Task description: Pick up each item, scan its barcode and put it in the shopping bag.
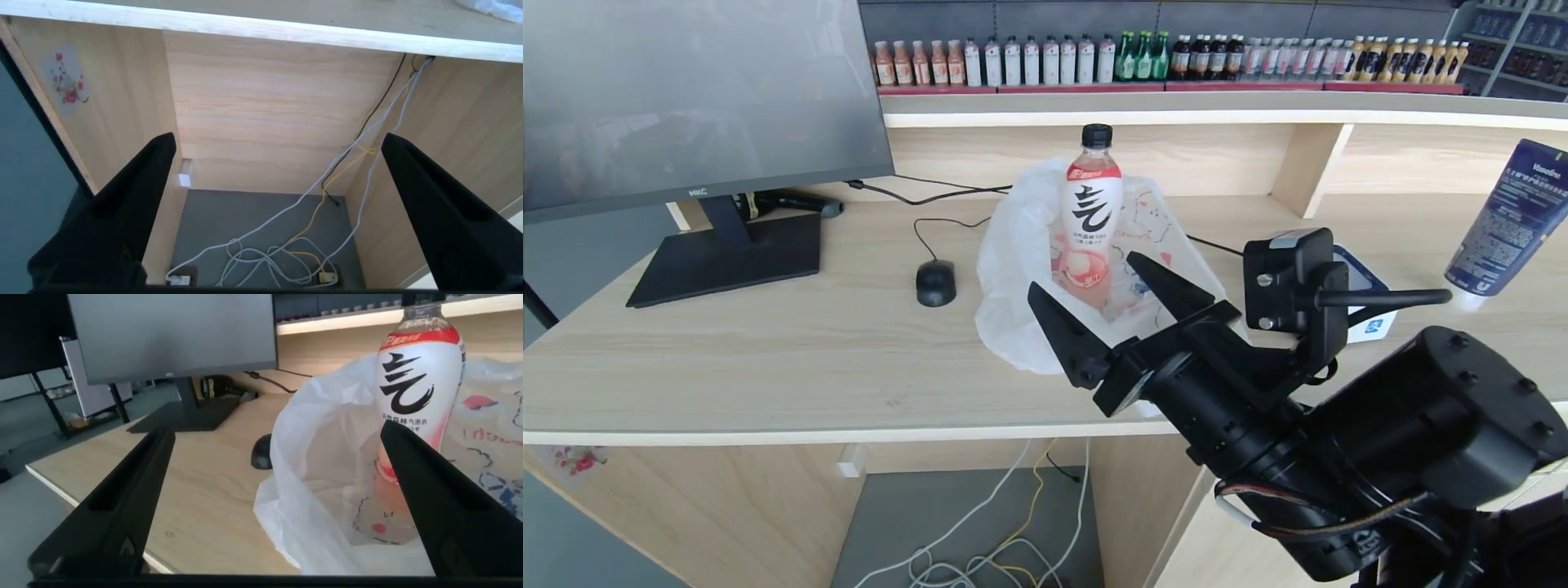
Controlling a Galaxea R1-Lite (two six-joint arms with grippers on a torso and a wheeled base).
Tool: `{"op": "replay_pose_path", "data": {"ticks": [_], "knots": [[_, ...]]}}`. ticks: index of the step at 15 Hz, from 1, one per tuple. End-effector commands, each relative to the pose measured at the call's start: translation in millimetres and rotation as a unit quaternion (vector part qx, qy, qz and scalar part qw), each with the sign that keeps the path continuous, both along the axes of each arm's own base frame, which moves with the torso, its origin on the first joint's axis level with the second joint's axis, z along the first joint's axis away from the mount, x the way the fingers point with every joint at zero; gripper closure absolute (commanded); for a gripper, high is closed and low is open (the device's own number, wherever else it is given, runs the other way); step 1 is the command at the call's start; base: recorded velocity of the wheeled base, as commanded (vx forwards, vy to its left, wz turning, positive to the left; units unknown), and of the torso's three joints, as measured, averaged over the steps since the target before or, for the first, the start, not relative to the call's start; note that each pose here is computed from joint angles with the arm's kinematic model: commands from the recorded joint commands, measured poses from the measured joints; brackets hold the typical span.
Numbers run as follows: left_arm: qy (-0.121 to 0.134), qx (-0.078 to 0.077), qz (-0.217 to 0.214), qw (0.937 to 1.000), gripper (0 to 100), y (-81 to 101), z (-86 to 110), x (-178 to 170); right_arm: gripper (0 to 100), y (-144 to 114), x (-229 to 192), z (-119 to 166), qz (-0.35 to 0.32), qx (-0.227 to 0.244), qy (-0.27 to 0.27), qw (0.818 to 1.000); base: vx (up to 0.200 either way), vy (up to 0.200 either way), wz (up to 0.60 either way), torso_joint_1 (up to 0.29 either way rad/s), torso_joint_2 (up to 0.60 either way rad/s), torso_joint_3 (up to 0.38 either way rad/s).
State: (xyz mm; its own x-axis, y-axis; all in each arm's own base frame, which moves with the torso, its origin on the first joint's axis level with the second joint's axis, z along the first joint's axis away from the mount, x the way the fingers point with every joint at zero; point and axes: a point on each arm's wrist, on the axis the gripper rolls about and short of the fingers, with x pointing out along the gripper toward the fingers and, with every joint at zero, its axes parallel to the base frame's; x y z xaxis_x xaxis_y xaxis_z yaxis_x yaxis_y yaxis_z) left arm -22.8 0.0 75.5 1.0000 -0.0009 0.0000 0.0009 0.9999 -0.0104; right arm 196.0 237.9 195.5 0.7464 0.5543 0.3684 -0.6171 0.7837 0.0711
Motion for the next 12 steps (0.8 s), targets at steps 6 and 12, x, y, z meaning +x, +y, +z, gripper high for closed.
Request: {"op": "replay_pose_path", "data": {"ticks": [6,12], "knots": [[0.001,-0.002,0.0,1.0,0,0.0,-0.2,0,0,-11,-9,-3,0.0,-0.012,0.008,1.0,0.0,-0.2,0.0,0.009,0.0,-0.001],[0.001,-0.002,0.0,1.0,0,0.0,-0.2,0,0,-19,-15,1,-0.001,-0.007,0.005,1.0,0.0,-0.2,0.0,-0.002,0.0,0.002]]}}
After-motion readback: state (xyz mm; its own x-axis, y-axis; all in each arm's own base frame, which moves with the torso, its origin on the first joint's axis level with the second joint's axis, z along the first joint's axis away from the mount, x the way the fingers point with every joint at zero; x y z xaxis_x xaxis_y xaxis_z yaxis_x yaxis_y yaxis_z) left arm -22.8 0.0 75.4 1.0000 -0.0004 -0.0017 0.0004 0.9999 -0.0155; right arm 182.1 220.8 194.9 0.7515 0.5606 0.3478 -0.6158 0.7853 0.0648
